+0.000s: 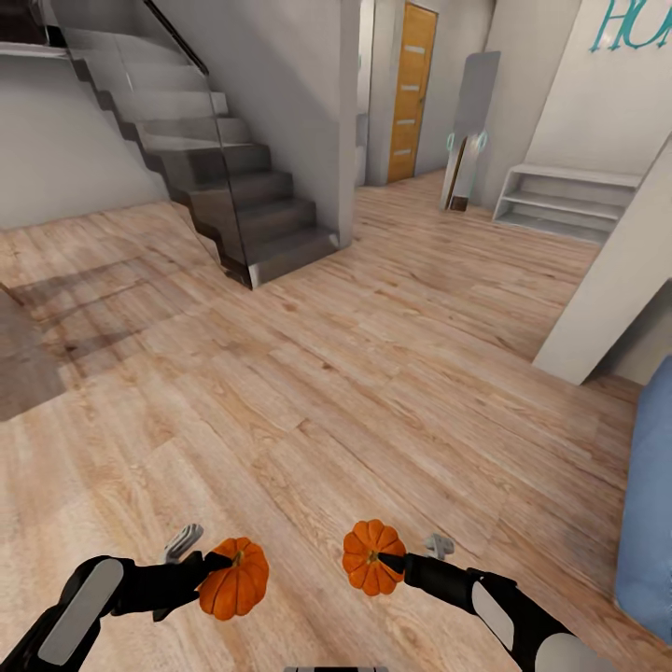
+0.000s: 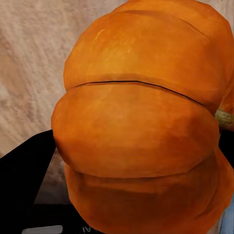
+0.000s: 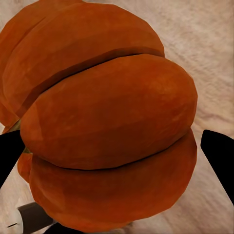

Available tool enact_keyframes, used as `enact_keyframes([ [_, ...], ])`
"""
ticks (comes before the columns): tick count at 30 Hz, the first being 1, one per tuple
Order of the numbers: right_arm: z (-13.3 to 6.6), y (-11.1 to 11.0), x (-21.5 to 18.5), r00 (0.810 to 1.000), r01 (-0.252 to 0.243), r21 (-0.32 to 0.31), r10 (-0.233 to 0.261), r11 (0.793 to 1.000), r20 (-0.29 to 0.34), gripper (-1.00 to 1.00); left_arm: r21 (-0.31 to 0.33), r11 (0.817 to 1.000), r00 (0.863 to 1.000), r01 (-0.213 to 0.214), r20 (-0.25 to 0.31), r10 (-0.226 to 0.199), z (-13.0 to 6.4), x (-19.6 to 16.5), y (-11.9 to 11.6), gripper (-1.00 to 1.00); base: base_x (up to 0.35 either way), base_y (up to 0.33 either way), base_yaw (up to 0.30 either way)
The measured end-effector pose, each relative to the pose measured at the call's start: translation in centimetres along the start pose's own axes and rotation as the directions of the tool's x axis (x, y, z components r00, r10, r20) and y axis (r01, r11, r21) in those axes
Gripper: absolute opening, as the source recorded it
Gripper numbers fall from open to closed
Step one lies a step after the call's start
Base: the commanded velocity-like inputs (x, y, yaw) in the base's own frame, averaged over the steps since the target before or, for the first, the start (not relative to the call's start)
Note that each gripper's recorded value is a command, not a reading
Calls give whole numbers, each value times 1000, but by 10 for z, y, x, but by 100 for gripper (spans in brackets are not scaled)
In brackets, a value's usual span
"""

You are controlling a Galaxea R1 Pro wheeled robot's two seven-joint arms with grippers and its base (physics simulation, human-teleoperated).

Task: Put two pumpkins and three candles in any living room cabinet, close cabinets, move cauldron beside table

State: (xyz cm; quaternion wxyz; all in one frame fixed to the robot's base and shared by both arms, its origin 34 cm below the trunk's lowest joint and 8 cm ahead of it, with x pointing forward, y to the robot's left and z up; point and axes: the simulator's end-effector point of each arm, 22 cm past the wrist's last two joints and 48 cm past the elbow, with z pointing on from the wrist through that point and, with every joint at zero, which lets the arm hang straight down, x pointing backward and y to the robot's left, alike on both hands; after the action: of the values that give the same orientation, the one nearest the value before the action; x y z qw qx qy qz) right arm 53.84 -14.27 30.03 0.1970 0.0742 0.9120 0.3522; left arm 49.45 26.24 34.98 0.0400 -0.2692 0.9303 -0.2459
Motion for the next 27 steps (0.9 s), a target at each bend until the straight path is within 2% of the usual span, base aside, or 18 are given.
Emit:
enact_keyframes([
  [6,-8,9,-6,1000,3,1,-3,1000,-3,-100,-30,999,999,-13,34,14,-11,-9,-1,-100,0,0,0],
  [12,-15,17,-13,1000,5,1,-5,1000,-3,-100,-37,999,999,-10,42,12,-21,-12,-7,-100,0,0,0],
  [19,-24,28,-20,1000,1,1,-1,1000,-5,-100,-109,993,992,-39,118,52,-32,-29,-1,-100,0,0,0],
  [27,-34,39,-29,1000,3,1,-3,1000,-2,-100,-111,993,991,-39,124,53,-44,-30,-13,-100,0,0,0],
])
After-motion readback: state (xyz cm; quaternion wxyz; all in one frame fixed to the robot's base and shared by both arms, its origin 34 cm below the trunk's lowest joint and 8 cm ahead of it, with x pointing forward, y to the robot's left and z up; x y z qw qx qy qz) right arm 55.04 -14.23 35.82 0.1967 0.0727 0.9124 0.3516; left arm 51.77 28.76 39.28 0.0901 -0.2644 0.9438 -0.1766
